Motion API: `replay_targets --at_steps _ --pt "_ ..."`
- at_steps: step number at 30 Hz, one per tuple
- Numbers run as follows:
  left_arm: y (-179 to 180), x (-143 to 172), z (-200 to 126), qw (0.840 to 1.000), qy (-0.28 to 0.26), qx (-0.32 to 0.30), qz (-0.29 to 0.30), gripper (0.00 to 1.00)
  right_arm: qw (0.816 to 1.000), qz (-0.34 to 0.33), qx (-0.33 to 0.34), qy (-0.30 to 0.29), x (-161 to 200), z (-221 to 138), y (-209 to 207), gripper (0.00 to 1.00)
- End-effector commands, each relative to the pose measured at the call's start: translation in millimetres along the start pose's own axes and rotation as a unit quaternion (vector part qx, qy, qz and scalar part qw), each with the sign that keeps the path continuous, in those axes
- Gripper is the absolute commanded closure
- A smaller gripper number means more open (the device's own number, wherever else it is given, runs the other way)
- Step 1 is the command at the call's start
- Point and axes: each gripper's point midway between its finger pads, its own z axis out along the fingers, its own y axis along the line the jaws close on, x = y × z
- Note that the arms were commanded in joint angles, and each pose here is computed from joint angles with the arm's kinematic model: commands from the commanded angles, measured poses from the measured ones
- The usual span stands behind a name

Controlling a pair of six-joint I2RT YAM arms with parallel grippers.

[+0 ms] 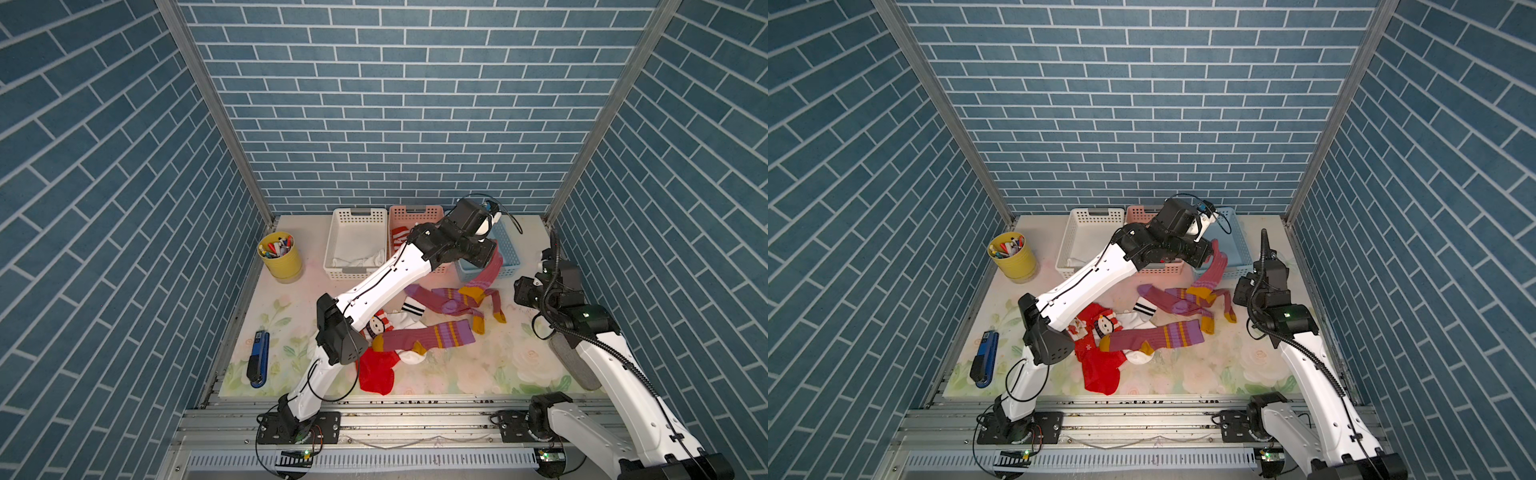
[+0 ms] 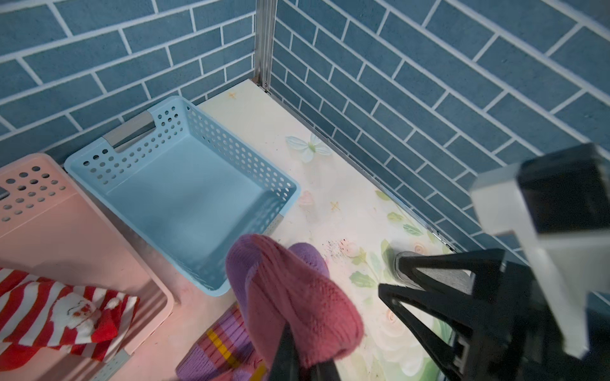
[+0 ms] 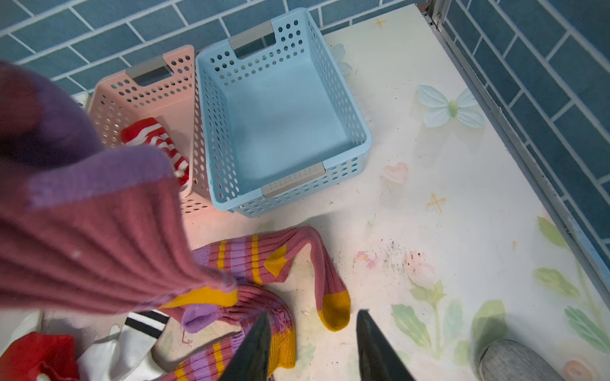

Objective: Sort the socks into the basket by color
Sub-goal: Pick up the sock at the center of the board, then place the sock in the bin.

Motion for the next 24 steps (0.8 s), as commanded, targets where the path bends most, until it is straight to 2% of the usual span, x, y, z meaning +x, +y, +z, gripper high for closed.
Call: replay_targets --at_steps 1,8,16,24 --pt "20 -3 11 1.0 -0.001 -0.003 -0.009 0.94 0.999 0.033 -0.001 0.002 5 -4 -3 0.58" --pt "50 -46 24 0.995 -0.093 -0.004 -0.023 0.94 0.999 0.042 -0.007 0.012 18 -7 -5 0.59" --pt "78 -93 27 0.98 -0.198 -0.008 -0.029 0.94 0.998 0.051 -0.015 0.019 28 -10 -5 0.6" --pt "94 -105 60 0.963 -0.268 -0.016 -0.024 0.89 0.997 0.06 -0.026 0.027 38 -12 -4 0.61"
